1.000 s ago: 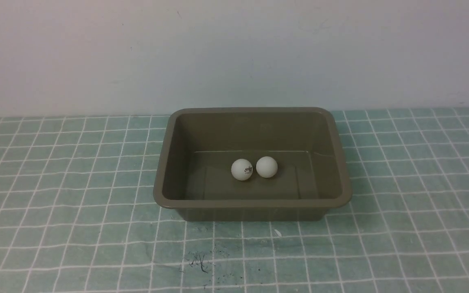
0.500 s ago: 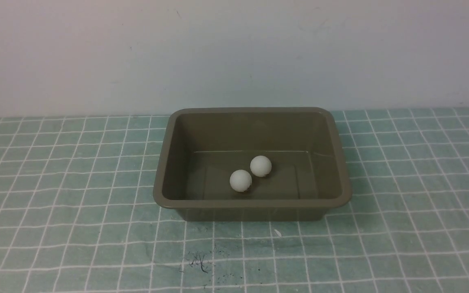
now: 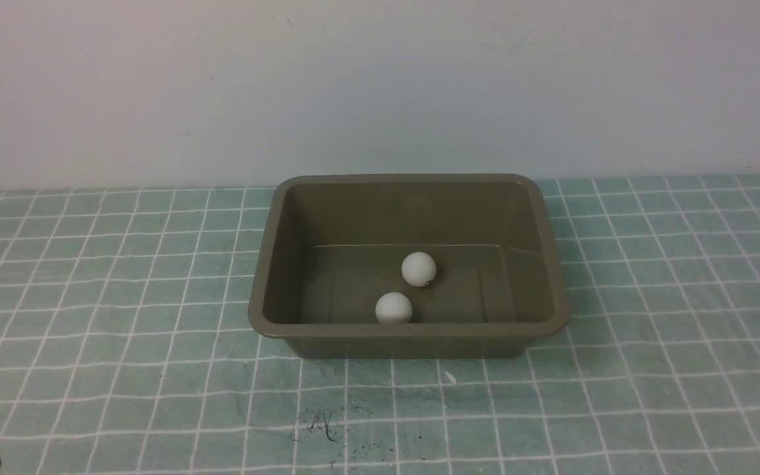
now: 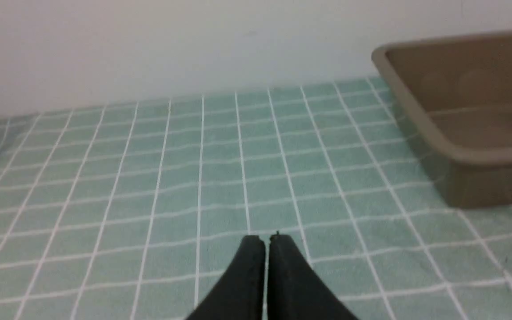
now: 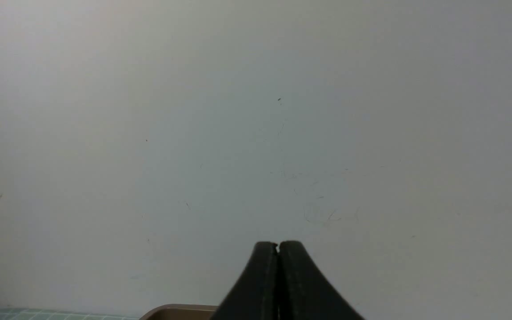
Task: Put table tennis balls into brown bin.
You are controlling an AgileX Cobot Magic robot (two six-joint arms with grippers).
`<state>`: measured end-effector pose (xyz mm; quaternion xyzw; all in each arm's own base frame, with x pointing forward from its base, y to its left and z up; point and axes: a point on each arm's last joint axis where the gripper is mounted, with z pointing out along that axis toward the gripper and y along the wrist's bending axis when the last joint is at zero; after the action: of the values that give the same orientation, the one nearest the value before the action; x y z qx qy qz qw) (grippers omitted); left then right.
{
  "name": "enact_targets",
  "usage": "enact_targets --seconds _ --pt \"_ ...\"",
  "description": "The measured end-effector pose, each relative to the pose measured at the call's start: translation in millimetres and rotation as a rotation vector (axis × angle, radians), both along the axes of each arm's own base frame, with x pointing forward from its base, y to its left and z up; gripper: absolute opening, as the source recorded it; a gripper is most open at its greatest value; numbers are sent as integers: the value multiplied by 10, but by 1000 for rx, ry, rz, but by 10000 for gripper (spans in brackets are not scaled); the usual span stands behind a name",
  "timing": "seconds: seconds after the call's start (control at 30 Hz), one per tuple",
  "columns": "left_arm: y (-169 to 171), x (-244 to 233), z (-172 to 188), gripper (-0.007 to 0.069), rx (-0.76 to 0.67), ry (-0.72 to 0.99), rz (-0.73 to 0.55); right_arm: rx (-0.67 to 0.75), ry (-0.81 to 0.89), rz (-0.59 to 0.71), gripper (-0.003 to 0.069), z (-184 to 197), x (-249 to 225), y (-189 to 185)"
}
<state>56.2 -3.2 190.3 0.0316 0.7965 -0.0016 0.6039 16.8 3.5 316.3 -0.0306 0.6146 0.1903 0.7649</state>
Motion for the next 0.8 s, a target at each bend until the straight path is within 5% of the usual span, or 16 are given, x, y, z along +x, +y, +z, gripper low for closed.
enact_targets --seconds 0.8 --pt "1 -39 -191 -5 8 33 0 -3 3 -1 -13 -5 2 0"
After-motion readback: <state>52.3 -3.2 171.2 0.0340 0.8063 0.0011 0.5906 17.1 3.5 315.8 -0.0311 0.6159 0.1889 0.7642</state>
